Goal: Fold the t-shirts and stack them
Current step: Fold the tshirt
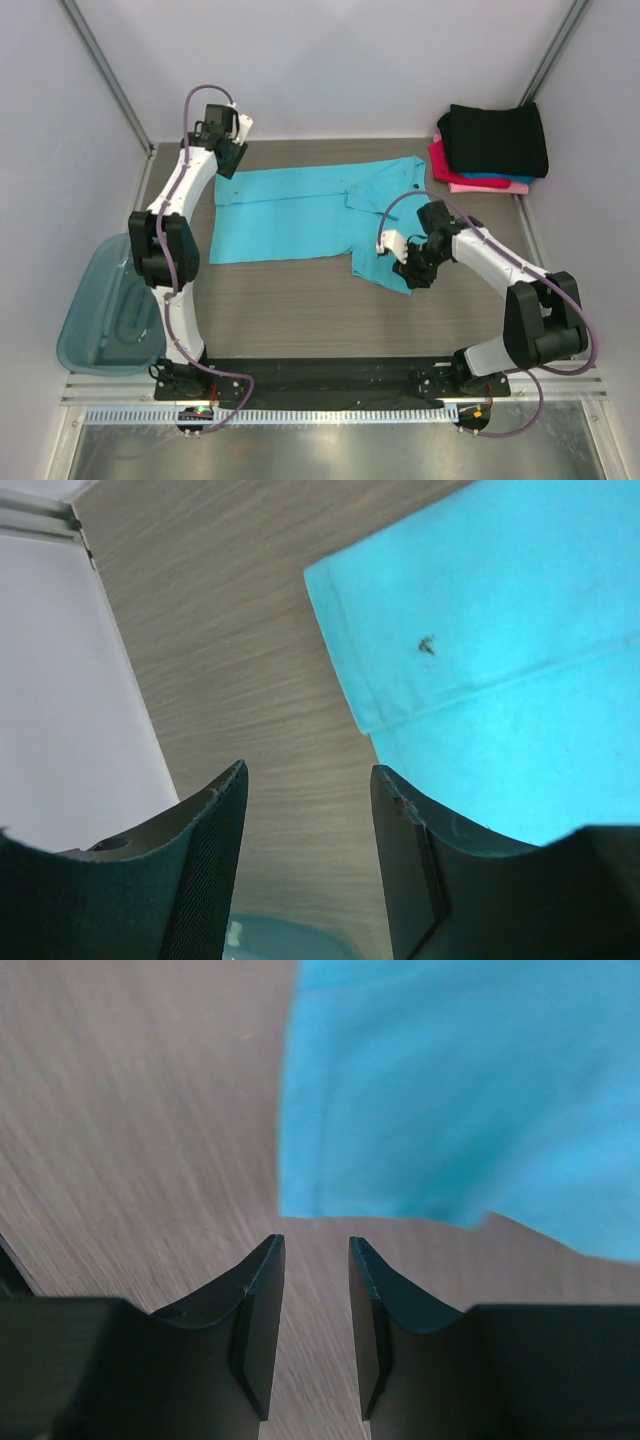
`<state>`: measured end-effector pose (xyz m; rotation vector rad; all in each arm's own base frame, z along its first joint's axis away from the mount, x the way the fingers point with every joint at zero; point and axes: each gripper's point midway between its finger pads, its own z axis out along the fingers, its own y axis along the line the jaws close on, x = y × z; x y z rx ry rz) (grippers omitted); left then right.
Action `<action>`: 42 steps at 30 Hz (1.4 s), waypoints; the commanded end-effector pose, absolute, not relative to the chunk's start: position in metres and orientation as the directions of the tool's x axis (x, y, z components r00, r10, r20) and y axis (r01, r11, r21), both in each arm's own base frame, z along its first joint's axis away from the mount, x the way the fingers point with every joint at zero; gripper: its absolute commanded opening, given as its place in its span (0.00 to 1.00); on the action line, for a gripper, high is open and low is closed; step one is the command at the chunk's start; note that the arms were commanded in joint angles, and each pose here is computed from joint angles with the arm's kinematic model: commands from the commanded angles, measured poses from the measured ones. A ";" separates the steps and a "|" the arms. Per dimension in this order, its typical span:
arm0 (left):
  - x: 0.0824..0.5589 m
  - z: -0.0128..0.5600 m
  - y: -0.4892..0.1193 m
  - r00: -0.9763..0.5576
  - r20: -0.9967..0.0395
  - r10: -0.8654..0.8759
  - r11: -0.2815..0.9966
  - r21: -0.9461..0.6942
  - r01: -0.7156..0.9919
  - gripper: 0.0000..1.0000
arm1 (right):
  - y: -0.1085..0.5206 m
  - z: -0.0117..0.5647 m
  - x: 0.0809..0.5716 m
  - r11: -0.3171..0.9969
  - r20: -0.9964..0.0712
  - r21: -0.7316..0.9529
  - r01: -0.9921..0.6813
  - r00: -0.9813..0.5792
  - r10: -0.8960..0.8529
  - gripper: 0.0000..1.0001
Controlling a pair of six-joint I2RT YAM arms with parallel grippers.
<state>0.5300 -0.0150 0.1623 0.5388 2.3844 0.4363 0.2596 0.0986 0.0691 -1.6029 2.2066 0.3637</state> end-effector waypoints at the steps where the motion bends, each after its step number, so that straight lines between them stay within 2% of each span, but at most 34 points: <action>1: 0.504 0.139 -0.026 -0.745 -0.474 0.468 0.875 0.369 0.315 0.54 | 0.106 0.054 0.234 0.100 -0.466 -0.054 -0.993 -0.063 -0.883 0.38; 4: 0.496 0.126 -0.027 -0.762 -0.446 0.469 0.875 0.355 0.330 0.54 | 0.109 0.044 0.227 0.056 -0.461 -0.061 -0.997 -0.021 -0.887 0.38; 18: 0.489 0.118 -0.031 -0.769 -0.419 0.483 0.867 0.353 0.352 0.55 | 0.103 0.027 0.233 0.028 -0.406 -0.064 -0.998 0.001 -0.914 0.37; 26: 0.460 0.122 -0.028 -0.786 -0.394 0.477 0.871 0.330 0.363 0.58 | 0.105 0.015 0.231 0.024 -0.399 -0.008 -1.000 -0.019 -0.917 0.32; 27: 0.451 0.121 -0.027 -0.798 -0.371 0.475 0.872 0.319 0.371 0.58 | 0.104 0.015 0.230 0.026 -0.394 -0.003 -1.000 -0.023 -0.919 0.30; 31: 0.415 0.117 -0.023 -0.829 -0.325 0.456 0.887 0.237 0.396 0.58 | 0.102 0.021 0.234 0.030 -0.386 -0.032 -0.999 -0.016 -0.922 0.02; 37: 0.360 0.110 -0.011 -0.865 -0.205 0.459 0.888 0.114 0.445 0.57 | 0.116 0.079 0.264 0.113 -0.469 -0.177 -0.978 -0.017 -0.883 0.01; 42: 0.328 0.096 -0.003 -0.858 -0.091 0.506 0.862 0.075 0.501 0.54 | 0.121 0.102 0.276 0.175 -0.499 -0.196 -0.965 -0.056 -0.865 0.01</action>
